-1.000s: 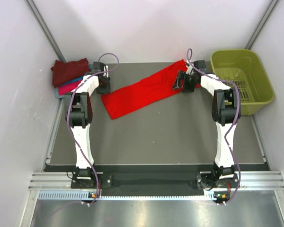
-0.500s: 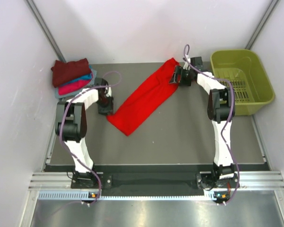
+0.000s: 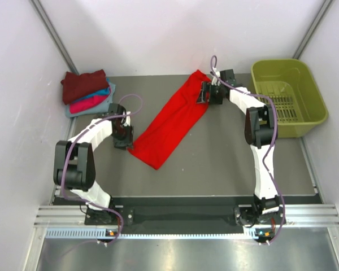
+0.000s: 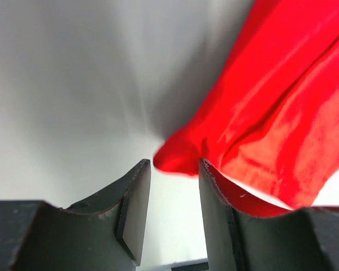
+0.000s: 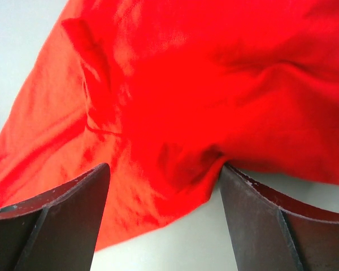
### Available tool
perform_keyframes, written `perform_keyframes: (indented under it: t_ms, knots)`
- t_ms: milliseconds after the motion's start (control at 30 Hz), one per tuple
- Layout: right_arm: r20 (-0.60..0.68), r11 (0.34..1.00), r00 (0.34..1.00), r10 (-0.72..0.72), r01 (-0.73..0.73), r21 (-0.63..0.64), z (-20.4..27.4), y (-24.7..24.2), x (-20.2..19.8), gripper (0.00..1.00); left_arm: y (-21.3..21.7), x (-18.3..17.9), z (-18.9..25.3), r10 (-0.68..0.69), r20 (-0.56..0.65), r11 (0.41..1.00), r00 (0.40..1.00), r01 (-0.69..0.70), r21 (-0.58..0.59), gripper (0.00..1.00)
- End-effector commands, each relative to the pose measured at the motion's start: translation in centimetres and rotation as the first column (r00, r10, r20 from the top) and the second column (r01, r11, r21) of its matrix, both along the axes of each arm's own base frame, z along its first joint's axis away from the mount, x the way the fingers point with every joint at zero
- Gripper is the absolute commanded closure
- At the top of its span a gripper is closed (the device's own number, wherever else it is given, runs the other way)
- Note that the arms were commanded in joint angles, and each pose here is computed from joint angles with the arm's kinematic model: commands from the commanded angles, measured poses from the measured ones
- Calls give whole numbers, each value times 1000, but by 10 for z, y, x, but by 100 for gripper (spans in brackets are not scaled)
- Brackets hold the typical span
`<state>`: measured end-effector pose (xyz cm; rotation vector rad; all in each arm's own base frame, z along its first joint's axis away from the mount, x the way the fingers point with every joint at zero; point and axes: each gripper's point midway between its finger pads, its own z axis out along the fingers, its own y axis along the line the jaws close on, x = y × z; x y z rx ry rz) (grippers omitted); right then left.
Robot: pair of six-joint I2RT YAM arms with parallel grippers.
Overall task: Fold and stack the t-shirts
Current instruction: Fold the tshirt
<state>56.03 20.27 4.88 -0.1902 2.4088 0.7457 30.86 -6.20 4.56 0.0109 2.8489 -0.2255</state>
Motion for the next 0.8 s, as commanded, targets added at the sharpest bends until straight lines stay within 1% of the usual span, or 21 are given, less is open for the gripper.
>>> perform_keyframes:
  t_ms: [0, 67, 133, 167, 233, 333, 433, 533, 633, 767]
  knots:
    - [-43, 999, 999, 19, -21, -44, -2, 1, -21, 22, -3, -16, 4, -6, 2, 1000, 1000, 6, -9, 55]
    - [-41, 998, 999, 20, -22, -53, -2, 0, -22, 22, -2, -19, 2, 3, -3, 1000, 1000, -3, -11, 55]
    - [-38, 998, 999, 21, -24, -64, -1, -2, -24, 22, -4, -13, 10, 1, 22, 1000, 1000, -1, -20, 56]
    - [-33, 998, 999, 23, -25, -64, 3, -2, -24, 21, -6, -3, 19, 1, 51, 1000, 999, 1, -25, 55]
    - [-34, 997, 999, 24, -26, -67, 4, -4, -25, 21, -8, 9, 29, 2, 74, 1000, 997, 0, -30, 55]
    - [-28, 997, 999, 28, -30, -69, 6, -3, -26, 21, -4, 22, 28, 1, 83, 1000, 997, 0, -4, 54]
    - [-25, 997, 999, 26, -28, -79, 5, -6, -26, 21, -2, 31, 22, -4, 77, 1000, 997, 3, 13, 53]
    - [-23, 995, 999, 26, -29, -95, 2, -8, -26, 21, -6, 37, 15, -10, 56, 1000, 998, 10, 2, 53]
    - [-32, 994, 999, 18, -21, -107, -4, -13, -25, 21, -7, 37, 4, -15, 7, 1000, 1000, 15, 2, 53]
    - [-30, 993, 1000, 6, -9, -120, -9, -17, -21, 21, -5, 38, -1, -37, -27, 999, 999, 37, 16, 53]
